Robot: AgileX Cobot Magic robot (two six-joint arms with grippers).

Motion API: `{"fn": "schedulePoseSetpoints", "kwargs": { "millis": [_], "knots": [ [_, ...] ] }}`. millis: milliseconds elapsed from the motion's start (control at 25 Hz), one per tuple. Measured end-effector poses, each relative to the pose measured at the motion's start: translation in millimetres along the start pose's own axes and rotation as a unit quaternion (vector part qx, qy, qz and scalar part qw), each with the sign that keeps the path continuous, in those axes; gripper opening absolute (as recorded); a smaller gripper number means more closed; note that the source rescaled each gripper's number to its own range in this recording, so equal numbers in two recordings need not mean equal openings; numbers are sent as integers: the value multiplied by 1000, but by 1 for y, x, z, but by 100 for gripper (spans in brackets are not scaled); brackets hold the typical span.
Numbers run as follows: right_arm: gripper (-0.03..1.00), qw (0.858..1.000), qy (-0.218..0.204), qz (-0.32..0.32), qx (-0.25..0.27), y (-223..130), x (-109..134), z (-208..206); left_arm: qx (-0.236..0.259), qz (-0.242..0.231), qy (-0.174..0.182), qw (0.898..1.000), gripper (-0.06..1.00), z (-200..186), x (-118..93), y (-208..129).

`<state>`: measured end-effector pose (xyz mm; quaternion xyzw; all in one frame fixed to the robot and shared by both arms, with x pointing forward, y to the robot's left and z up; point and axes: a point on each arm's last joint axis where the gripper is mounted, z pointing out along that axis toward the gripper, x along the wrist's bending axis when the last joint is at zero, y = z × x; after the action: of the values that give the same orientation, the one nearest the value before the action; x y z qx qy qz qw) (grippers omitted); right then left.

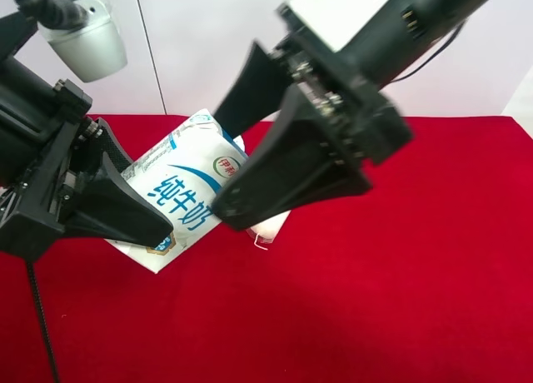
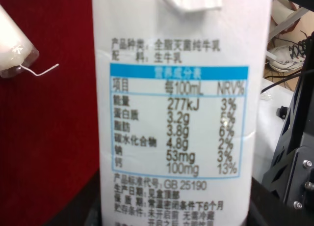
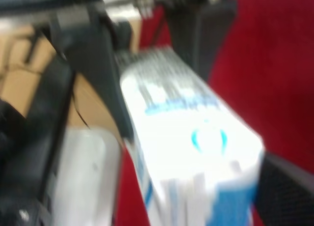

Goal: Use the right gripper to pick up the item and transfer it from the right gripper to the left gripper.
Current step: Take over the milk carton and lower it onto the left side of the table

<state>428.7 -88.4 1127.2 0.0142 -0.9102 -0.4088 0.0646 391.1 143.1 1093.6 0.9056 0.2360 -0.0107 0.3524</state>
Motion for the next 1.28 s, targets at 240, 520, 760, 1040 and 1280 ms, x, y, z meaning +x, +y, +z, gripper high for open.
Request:
{"fn": "schedulePoseSetpoints", "kwargs": {
  "millis": [240, 520, 760, 1040, 1280],
  "knots": [
    [100, 993, -95, 24, 60, -1, 25, -41, 0, 0, 0, 1000, 1, 0, 0, 0],
    [100, 972, -197, 111, 58, -5, 56, -81, -1, 0, 1, 1000, 1, 0, 0, 0],
    [100, 955, -243, 161, 48, -29, 89, -97, -3, 0, 3, 1000, 1, 0, 1, 1],
    [100, 944, -224, 228, 85, -103, 128, -70, -5, 0, 4, 1000, 1, 0, 1, 1],
    [100, 926, -273, 261, 29, -156, 155, -55, -6, 0, 5, 1000, 1, 0, 1, 1]
  ]
}}
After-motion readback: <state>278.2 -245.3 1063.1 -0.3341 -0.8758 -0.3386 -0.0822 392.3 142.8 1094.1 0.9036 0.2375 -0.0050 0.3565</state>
